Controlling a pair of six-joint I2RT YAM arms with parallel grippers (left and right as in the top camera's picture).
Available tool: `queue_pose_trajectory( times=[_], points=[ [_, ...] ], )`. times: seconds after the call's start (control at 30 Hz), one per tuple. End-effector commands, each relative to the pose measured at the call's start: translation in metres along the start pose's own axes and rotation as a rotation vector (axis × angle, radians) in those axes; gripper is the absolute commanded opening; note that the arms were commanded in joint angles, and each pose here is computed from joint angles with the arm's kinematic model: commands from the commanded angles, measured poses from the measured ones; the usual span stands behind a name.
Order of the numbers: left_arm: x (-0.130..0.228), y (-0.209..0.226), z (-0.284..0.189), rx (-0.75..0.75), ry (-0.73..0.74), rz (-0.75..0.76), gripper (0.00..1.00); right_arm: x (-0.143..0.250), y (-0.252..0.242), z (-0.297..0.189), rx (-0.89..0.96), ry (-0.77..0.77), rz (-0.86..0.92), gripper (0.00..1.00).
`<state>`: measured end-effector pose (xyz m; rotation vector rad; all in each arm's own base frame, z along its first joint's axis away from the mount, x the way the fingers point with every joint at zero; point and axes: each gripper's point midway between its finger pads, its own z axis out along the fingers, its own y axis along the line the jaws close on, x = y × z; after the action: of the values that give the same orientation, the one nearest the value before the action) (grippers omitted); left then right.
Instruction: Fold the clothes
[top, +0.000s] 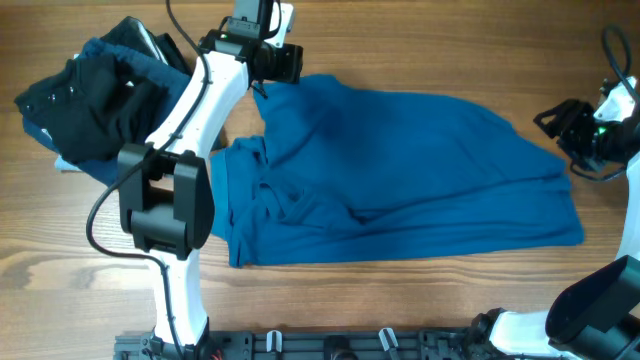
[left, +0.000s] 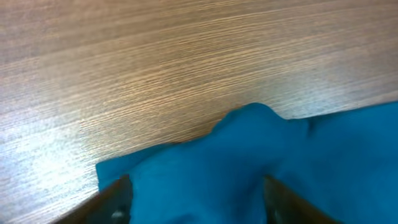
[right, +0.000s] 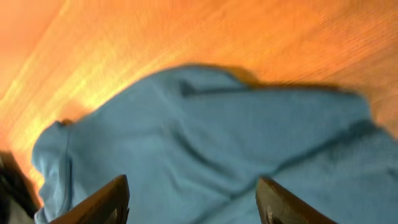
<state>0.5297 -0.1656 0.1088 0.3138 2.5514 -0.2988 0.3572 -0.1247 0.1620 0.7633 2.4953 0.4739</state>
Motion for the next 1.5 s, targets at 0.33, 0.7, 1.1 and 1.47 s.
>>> queue_pose_trajectory(
  times=[0.33,0.7,1.1,1.47],
  points=[
    [0.032,0.032,0.058,0.078,0.090,-0.106,0.85,-0.005,0.002,0.037,-0.098,0.039,-0.071,0.69],
    [0.048,0.014,0.077,0.204,0.131,-0.123,0.24,-0.005,0.003,0.037,-0.098,0.038,-0.036,0.69],
    [-0.058,-0.008,-0.015,0.287,-0.106,-0.087,0.04,-0.033,0.013,0.035,-0.144,-0.072,-0.115,0.67],
    [-0.083,-0.013,-0.034,0.293,-0.183,-0.060,0.04,-0.060,0.026,0.071,-0.145,-0.173,-0.390,0.72]
  ],
)
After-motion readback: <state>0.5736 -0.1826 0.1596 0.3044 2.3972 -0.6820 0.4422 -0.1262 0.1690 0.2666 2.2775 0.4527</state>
